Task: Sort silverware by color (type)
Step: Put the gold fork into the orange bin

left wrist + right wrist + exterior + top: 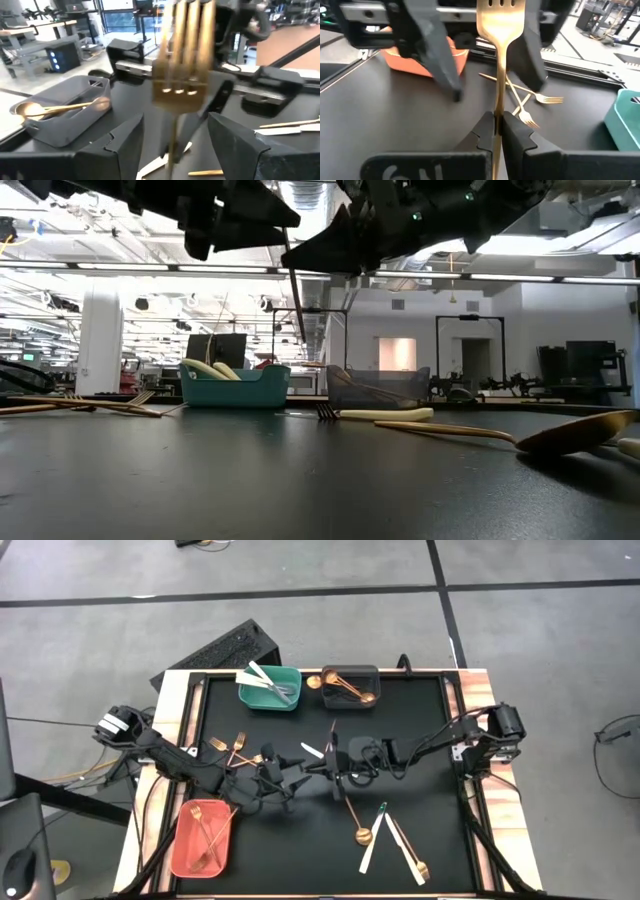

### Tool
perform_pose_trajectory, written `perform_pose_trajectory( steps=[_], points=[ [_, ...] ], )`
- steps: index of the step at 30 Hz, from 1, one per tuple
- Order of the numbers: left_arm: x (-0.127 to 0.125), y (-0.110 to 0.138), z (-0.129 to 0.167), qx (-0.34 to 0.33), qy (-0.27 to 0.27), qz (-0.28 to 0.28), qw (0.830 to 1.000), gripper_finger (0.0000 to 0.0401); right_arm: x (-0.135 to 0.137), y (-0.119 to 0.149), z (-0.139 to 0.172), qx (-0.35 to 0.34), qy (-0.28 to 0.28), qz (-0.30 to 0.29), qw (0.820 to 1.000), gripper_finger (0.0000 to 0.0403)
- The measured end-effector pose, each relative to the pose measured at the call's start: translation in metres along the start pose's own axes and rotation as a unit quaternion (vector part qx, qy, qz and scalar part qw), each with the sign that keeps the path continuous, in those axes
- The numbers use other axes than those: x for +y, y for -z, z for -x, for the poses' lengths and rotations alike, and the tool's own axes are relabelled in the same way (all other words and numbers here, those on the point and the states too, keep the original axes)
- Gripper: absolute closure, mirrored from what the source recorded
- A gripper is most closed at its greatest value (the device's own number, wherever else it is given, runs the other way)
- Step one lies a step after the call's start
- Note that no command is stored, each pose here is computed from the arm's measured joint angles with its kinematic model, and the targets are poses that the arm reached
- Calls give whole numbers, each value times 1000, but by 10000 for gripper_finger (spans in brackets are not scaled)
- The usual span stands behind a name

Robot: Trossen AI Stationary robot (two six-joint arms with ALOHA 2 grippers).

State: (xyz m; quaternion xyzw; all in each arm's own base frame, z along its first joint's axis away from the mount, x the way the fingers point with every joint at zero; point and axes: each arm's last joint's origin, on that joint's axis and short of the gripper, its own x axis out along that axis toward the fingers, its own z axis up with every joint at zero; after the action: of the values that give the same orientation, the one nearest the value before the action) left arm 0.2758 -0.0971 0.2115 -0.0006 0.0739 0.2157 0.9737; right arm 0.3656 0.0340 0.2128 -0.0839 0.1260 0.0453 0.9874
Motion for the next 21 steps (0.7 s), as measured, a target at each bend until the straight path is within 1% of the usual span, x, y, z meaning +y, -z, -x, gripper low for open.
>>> perform_pose_trajectory(
  steps=[3, 5, 7, 10, 12, 15, 18, 21],
  points=[
    [1, -1, 0, -3, -12, 0, 1000, 211, 0, 0, 0, 0, 1, 4, 1000, 363],
    [2, -1, 0, -6, -23, -4, 1000, 237, 1, 0, 0, -1, 0, 6, 1000, 363],
    [2, -1, -1, -6, -29, -9, 1000, 275, 1, -1, 0, -2, 1, 6, 1000, 363],
    [4, -1, -2, -6, -31, -15, 999, 344, 0, 0, 0, -1, 3, 6, 1000, 361],
    [4, -1, -2, -6, -30, -14, 999, 384, 0, -1, 0, -2, 5, -1, 1000, 354],
    [2, 0, -1, -2, -27, -24, 999, 391, -2, -1, 0, -5, 7, -24, 1000, 330],
    [0, 2, 6, 12, -30, -52, 998, 396, -2, -1, 0, -6, 6, -39, 999, 298],
    [1, -2, 18, 46, -33, -70, 996, 397, -2, -1, 0, -5, 22, -54, 998, 267]
  ],
)
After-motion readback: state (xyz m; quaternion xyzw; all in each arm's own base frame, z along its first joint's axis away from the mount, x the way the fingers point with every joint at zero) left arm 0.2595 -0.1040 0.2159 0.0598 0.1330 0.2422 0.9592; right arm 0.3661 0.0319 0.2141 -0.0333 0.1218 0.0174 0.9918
